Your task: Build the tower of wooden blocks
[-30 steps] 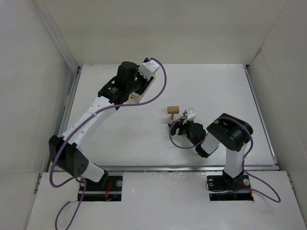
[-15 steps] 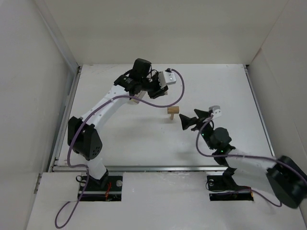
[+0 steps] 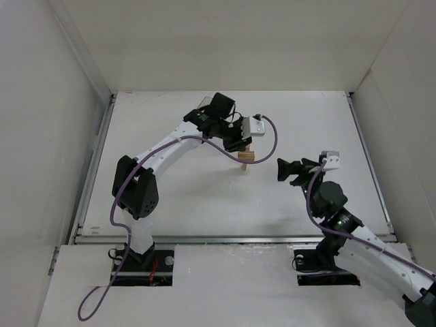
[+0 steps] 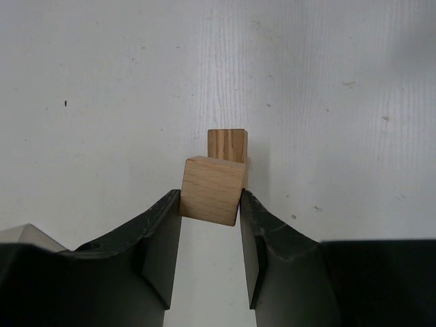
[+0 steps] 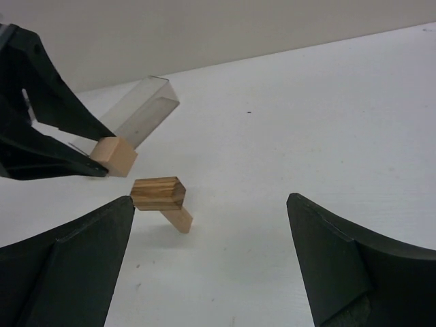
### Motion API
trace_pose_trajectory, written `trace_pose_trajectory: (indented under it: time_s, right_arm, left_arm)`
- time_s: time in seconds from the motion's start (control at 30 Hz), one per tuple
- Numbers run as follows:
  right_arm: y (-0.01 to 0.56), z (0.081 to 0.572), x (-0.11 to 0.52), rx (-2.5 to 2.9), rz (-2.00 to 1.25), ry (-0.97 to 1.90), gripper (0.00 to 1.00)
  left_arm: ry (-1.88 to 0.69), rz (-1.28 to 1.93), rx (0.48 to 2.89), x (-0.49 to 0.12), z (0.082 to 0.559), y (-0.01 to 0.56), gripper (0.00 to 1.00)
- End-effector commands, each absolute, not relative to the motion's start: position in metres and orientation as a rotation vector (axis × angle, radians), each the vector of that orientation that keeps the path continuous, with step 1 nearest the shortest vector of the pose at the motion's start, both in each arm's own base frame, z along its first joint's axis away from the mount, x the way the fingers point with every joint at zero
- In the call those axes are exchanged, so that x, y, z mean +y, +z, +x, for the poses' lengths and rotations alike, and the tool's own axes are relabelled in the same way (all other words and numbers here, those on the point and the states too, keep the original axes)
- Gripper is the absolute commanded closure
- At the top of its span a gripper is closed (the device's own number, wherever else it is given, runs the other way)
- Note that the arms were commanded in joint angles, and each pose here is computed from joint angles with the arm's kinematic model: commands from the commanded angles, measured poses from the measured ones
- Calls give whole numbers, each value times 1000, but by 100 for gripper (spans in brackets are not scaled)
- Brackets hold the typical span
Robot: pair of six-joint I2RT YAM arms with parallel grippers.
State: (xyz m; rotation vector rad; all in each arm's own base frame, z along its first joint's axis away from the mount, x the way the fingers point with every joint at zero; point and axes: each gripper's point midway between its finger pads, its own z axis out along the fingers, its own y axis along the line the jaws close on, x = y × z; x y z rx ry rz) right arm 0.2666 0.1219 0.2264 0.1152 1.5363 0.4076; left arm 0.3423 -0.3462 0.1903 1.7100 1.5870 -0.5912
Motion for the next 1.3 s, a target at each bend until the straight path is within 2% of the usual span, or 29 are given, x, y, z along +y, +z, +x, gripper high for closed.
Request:
trace_pose_trajectory:
  time_s: [0.0, 0.23, 0.53, 1.27]
  right_arm:
    - [242, 274, 110, 1552, 115, 289, 1]
    - [238, 272, 108, 1528, 117, 297, 1]
    - [234, 270, 95, 1543, 157, 238, 1]
    - [232, 268, 90, 1533, 168, 236, 1]
  left_arm:
    - [-613, 1710, 1545, -353, 339, 201, 94]
    - [-602, 1712, 1564, -357, 341, 188, 94]
    - [-591, 1536, 1704, -364, 355, 177, 97]
    - [-604, 1581, 1758, -360, 344, 147, 97]
